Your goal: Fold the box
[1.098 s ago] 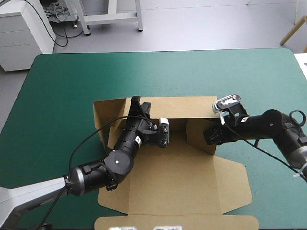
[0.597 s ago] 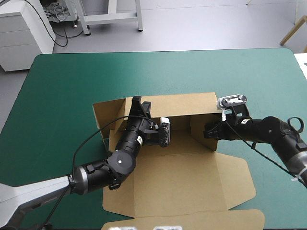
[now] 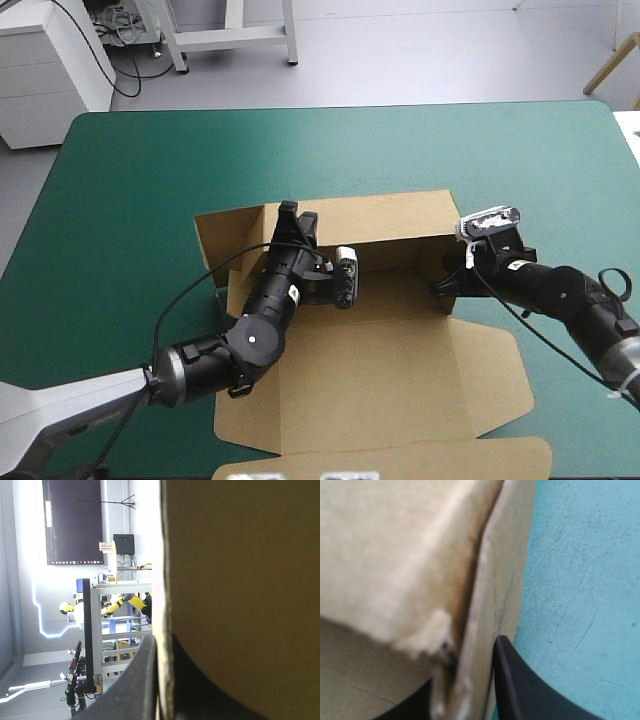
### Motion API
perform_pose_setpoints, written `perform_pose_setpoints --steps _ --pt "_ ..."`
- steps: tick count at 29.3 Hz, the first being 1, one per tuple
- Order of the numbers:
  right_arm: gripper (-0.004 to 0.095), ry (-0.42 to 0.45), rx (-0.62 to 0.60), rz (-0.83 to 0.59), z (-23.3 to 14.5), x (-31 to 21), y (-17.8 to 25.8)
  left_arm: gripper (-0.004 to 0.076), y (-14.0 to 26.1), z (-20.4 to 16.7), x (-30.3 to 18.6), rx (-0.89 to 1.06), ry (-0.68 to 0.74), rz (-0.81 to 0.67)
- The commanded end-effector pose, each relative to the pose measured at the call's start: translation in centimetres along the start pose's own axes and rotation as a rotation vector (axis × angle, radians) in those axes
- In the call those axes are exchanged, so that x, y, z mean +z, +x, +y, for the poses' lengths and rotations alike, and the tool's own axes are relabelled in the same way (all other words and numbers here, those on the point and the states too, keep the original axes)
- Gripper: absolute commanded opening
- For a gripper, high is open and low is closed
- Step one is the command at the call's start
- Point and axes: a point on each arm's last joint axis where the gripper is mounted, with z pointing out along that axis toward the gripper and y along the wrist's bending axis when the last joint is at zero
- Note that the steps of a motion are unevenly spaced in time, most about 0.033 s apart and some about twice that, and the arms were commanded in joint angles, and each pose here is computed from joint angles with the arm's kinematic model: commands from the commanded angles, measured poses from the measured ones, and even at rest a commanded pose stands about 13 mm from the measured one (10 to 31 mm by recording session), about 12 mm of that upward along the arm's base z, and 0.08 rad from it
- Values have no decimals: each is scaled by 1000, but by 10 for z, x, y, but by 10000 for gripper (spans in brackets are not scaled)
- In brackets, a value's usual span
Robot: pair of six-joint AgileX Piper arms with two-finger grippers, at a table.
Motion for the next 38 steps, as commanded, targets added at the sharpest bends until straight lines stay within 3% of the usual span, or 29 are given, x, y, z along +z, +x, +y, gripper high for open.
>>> perform_pose_setpoints --steps 1,6,13,16,21,23,38 --pt "79 11 -38 -75 2 -10 -8 -10 -5 16 -6 2 -61 -43" --pt "75 7 -84 -70 2 -10 -7 -10 -5 16 -6 4 -63 -44" --pt "-15 0 -97 -69 3 -10 -8 7 -5 16 -6 5 -65 -43" --pt "-15 -4 -88 -64 3 -10 -8 104 -5 16 -6 9 -71 -39" --pt "-15 0 -68 -65 3 -10 -9 367 -3 18 -6 11 -86 -25" --pt "-15 -4 -59 -52 3 -10 -10 407 -3 18 -6 11 -86 -25" --pt "-15 47 -45 15 -4 -17 -39 401 -2 26 -12 -17 -111 -33"
